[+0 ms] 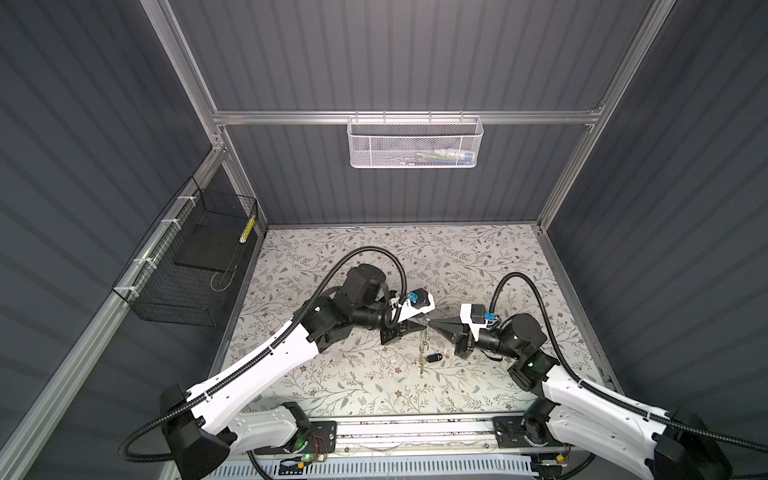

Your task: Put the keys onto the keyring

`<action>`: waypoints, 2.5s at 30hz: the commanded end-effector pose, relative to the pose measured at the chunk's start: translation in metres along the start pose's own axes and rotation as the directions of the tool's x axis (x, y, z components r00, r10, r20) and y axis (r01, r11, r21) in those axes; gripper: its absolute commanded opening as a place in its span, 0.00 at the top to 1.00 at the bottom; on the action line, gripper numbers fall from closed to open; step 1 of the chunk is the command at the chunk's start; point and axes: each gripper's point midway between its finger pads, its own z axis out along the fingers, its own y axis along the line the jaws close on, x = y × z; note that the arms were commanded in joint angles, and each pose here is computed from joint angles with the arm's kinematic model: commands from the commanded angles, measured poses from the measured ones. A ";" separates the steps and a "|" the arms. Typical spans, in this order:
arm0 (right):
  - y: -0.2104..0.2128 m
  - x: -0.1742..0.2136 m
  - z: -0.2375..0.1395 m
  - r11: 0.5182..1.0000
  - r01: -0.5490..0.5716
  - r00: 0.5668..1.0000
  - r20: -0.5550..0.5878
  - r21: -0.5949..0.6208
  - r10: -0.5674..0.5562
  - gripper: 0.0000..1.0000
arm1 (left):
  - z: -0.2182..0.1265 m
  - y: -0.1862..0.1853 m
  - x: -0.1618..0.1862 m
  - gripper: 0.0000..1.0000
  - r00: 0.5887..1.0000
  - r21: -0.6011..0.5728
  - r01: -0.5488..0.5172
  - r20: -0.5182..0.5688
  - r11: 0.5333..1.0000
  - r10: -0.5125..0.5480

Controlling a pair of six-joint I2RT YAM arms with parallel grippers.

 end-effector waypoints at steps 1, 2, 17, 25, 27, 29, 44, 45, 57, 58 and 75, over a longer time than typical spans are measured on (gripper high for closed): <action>0.007 -0.014 -0.001 0.999 0.026 0.998 0.057 -0.034 -0.024 1.00 | -0.004 -0.001 -0.005 0.72 0.999 0.000 0.006 0.032 1.000 -0.006; 0.007 -0.014 0.000 0.999 0.024 0.998 0.055 -0.035 -0.022 1.00 | -0.004 -0.001 -0.005 0.73 0.999 0.000 0.003 0.033 1.000 -0.003; 0.004 -0.012 0.000 1.000 0.024 0.999 0.049 -0.017 -0.023 0.89 | -0.003 -0.004 -0.008 1.00 0.999 0.043 -0.035 0.019 0.998 0.034; -0.008 -0.014 -0.003 0.997 0.048 0.998 -0.041 0.057 -0.045 0.74 | 0.001 -0.003 0.001 1.00 0.993 0.097 -0.032 -0.112 0.995 0.043; -0.008 -0.015 -0.004 0.996 0.058 0.997 -0.050 0.061 -0.055 0.75 | 0.000 -0.001 0.000 1.00 0.989 0.110 -0.038 -0.139 0.993 0.053; -0.007 -0.014 -0.005 0.996 0.065 0.996 -0.061 0.062 -0.061 0.76 | -0.002 0.002 -0.006 1.00 0.987 0.111 -0.052 -0.148 0.992 0.068; -0.007 -0.014 0.001 0.997 0.060 0.995 -0.079 0.051 -0.056 0.81 | 0.001 -0.001 -0.004 1.00 0.975 0.176 -0.049 -0.207 0.983 0.085; -0.008 -0.013 0.002 0.997 0.059 0.995 -0.082 0.057 -0.054 0.80 | 0.001 -0.001 -0.004 1.00 0.974 0.179 -0.045 -0.210 0.983 0.083; -0.008 -0.011 0.008 0.998 0.047 0.995 -0.086 0.047 -0.043 0.87 | 0.006 -0.006 -0.008 1.00 0.978 0.229 -0.038 -0.190 0.973 0.083; -0.008 -0.013 0.008 0.998 0.050 0.996 -0.079 0.047 -0.046 0.89 | 0.007 -0.007 -0.007 1.00 0.977 0.232 -0.036 -0.195 0.972 0.082; 0.004 -0.026 0.002 0.998 0.059 0.996 0.061 0.017 -0.060 1.00 | -0.013 0.008 -0.006 0.61 1.000 0.042 0.023 -0.022 0.999 -0.022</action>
